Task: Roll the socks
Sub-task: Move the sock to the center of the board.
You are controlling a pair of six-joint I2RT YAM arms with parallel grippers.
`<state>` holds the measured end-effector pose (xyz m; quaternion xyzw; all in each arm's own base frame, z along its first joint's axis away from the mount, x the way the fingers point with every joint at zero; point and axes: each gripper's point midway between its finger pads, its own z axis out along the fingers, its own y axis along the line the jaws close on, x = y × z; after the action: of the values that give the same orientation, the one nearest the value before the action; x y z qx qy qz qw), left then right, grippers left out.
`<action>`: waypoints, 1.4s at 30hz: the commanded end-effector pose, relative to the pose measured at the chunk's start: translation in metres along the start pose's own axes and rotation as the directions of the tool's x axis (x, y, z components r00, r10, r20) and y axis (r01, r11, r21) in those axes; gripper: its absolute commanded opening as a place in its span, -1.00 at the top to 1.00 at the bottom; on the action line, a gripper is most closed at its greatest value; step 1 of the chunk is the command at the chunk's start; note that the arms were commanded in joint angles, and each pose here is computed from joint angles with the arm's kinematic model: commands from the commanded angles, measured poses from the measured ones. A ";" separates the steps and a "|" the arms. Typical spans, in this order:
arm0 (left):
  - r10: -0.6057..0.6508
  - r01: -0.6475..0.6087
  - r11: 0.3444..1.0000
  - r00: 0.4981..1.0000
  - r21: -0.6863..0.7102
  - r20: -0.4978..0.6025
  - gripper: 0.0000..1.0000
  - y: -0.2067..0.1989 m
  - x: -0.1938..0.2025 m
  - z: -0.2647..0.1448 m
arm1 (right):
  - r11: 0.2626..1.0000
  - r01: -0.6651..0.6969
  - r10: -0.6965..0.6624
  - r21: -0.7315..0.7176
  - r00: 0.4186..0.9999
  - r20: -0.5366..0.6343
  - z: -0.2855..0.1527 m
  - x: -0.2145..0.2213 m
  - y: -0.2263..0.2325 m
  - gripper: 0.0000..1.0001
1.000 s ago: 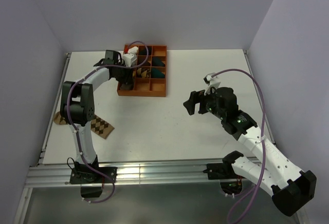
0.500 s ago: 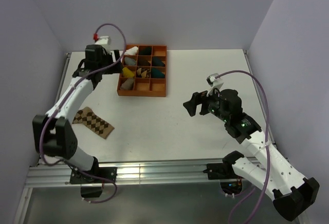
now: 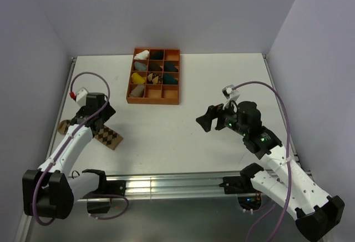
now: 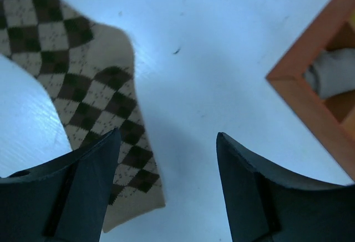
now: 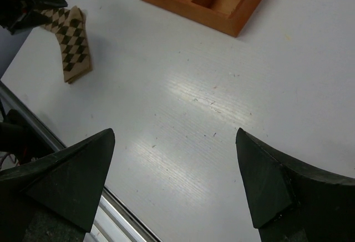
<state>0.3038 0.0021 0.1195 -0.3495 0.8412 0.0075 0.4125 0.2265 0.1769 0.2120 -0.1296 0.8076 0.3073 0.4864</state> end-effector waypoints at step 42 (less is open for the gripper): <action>0.884 -0.446 0.460 0.309 0.767 -0.351 -0.58 -0.149 0.355 -0.155 | 0.999 -0.024 0.020 0.024 0.989 0.145 -0.022 -0.030 0.003 -0.92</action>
<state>0.1844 -0.3615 0.0325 0.1261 0.9607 -0.2075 0.1344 0.2180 0.1689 0.2172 -0.1033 0.7960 0.3158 0.5059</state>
